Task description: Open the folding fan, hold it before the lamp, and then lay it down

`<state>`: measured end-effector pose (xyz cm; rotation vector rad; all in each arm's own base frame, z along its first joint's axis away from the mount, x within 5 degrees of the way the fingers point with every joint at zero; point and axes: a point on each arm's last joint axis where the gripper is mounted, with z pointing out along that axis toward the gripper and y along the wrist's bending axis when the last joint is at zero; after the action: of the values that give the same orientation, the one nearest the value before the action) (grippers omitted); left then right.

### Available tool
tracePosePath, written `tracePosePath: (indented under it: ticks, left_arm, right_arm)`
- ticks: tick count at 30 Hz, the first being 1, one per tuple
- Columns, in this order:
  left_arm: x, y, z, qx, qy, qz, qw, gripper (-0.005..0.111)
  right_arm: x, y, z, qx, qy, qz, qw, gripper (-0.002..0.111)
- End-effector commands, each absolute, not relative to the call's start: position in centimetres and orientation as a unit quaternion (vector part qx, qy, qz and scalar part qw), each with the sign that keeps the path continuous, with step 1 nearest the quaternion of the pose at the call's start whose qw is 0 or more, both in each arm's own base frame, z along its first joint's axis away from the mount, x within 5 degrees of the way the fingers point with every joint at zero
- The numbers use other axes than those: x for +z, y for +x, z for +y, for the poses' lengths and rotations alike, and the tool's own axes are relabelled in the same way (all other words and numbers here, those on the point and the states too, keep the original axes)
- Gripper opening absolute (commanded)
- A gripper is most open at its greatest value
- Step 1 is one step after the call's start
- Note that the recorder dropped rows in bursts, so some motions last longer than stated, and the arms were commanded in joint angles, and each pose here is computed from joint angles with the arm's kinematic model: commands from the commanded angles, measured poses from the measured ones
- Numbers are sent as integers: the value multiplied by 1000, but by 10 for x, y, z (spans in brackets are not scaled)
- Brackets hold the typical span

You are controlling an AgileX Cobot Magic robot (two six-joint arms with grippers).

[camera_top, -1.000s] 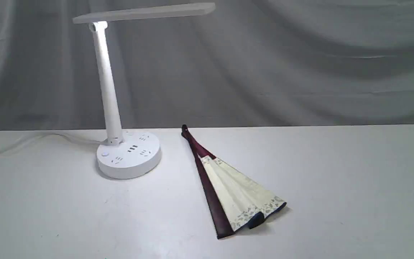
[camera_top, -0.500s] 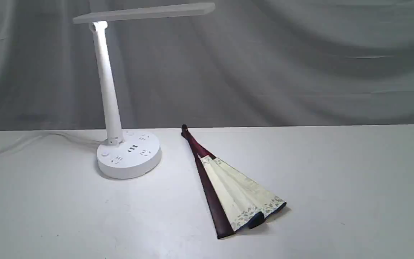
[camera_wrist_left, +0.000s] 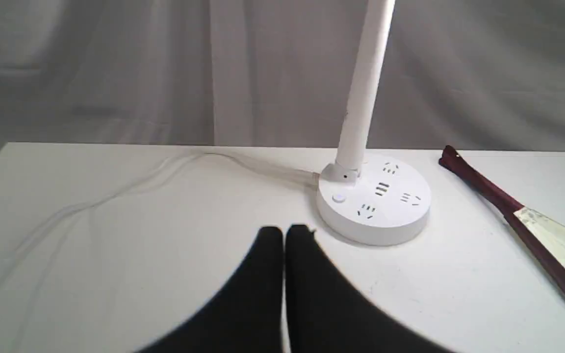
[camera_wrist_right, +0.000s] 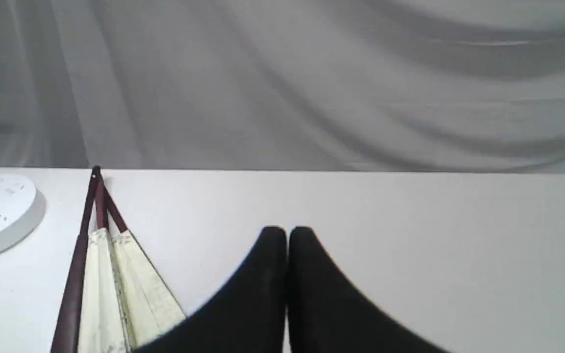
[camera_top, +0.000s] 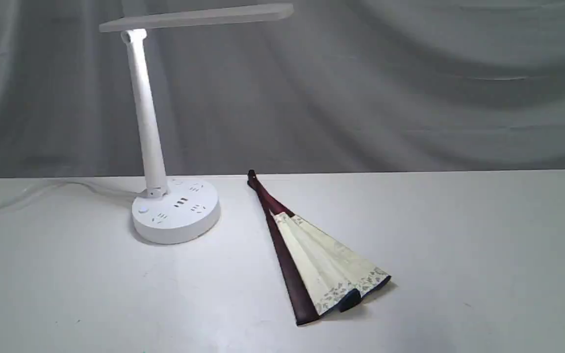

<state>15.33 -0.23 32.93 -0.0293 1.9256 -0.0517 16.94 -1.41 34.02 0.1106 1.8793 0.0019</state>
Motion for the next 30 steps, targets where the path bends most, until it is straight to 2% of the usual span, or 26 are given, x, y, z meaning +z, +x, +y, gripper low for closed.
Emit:
tracePosePath:
  ticks: [1,6,9,14,20,23,27,30]
  left_arm:
    - [320,172,-4,-30,-17,831,556,0]
    - [303,193,-4,-30,-19,866,499,0]
    - [302,206,-5,-31,-17,892,451,0]
    - [298,224,-8,-49,-23,906,419,0]
    - [281,238,-12,-72,-26,920,384,8]
    - [277,243,-15,-81,-13,925,371,14]
    - [282,255,-18,-93,2,936,338,14]
    - [283,261,-23,-105,8,940,325,14]
  right_arm:
    - [332,184,-16,-6,43,819,572,0]
    - [313,207,-18,-3,45,848,528,0]
    - [310,220,-19,1,44,866,498,0]
    - [310,243,-20,12,39,898,438,0]
    - [295,277,-23,0,4,917,399,1]
    - [283,288,-23,3,-2,927,376,7]
    - [264,299,-18,4,-30,937,347,22]
    - [256,303,-15,12,-31,941,336,28]
